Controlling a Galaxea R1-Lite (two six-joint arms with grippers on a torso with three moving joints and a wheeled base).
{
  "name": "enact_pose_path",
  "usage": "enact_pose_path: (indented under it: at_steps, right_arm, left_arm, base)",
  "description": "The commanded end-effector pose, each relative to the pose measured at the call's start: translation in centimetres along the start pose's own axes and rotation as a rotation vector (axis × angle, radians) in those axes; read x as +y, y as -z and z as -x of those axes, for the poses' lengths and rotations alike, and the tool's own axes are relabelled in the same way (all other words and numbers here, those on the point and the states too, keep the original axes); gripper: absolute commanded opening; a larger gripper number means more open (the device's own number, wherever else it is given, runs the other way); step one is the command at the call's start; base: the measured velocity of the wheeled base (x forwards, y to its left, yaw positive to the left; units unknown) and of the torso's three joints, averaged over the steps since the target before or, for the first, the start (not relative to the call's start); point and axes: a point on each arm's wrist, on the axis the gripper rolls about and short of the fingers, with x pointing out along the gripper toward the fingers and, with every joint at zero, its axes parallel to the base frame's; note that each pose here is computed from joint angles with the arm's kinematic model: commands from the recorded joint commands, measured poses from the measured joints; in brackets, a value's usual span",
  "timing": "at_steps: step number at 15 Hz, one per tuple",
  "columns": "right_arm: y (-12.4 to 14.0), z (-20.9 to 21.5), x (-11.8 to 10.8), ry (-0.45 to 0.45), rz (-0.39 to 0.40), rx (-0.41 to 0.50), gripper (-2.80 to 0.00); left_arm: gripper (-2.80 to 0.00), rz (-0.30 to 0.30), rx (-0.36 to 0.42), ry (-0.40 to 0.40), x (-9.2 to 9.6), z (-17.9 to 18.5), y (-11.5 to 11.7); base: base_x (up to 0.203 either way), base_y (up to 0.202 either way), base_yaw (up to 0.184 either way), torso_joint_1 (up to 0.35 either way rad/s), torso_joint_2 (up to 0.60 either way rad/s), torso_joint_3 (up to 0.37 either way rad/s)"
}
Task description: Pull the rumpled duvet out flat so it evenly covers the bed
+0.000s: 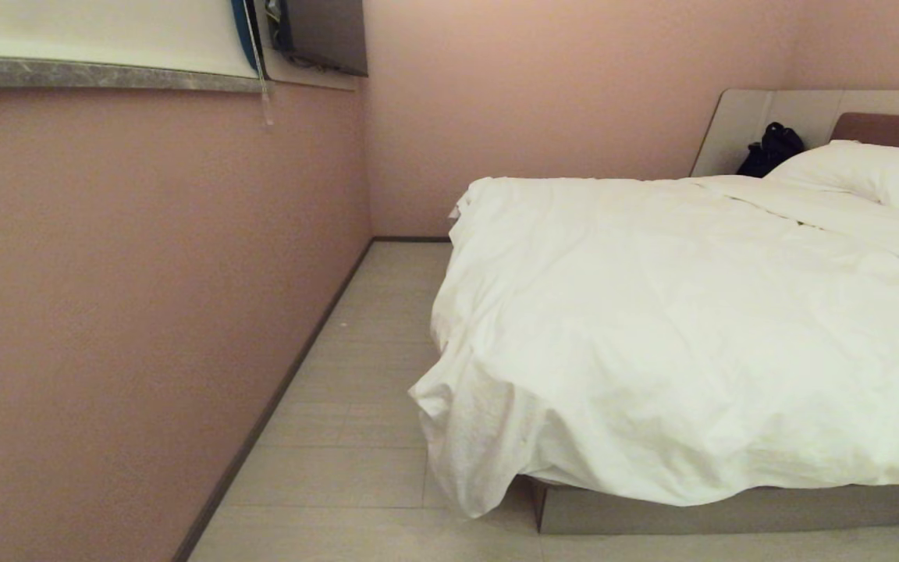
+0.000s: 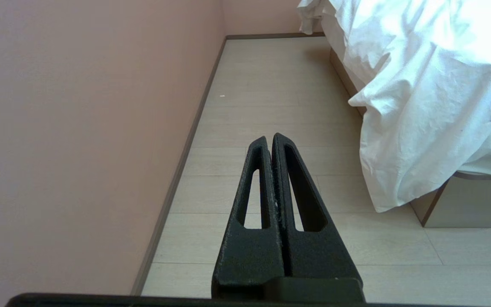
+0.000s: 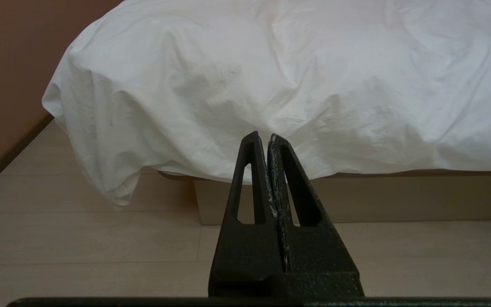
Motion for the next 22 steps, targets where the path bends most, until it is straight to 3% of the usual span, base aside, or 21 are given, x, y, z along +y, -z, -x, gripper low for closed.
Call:
enact_pose_path:
  at_steps: [1, 7, 19, 22]
  right_arm:
    - [0.0, -0.01, 0.0, 0.0, 0.0, 0.001, -2.8]
    - [0.0, -0.01, 0.0, 0.0, 0.0, 0.001, -2.8]
    - [0.0, -0.01, 0.0, 0.0, 0.0, 0.001, -2.8]
    - [-0.02, -0.01, 0.0, 0.0, 0.0, 0.0, -2.8]
  left_arm:
    - [-2.8, -0.002, -0.001, -0.001, 0.0, 0.0, -0.01]
    - [-2.8, 0.001, -0.001, -0.001, 0.0, 0.0, -0.01]
    - [-2.8, -0.002, -0.001, -0.001, 0.0, 0.0, -0.01]
    - [-2.8, 0.0, -0.001, -0.001, 0.0, 0.0, -0.01]
  base:
    - [0.0, 0.0, 0.0, 0.0, 0.0, 0.0]
    - [0.0, 0.009, 0.001, 0.0, 0.0, 0.001]
    - [0.0, 0.184, 0.001, 0.004, 0.0, 0.001]
    - [0.0, 0.028, 0.0, 0.001, 0.0, 0.002]
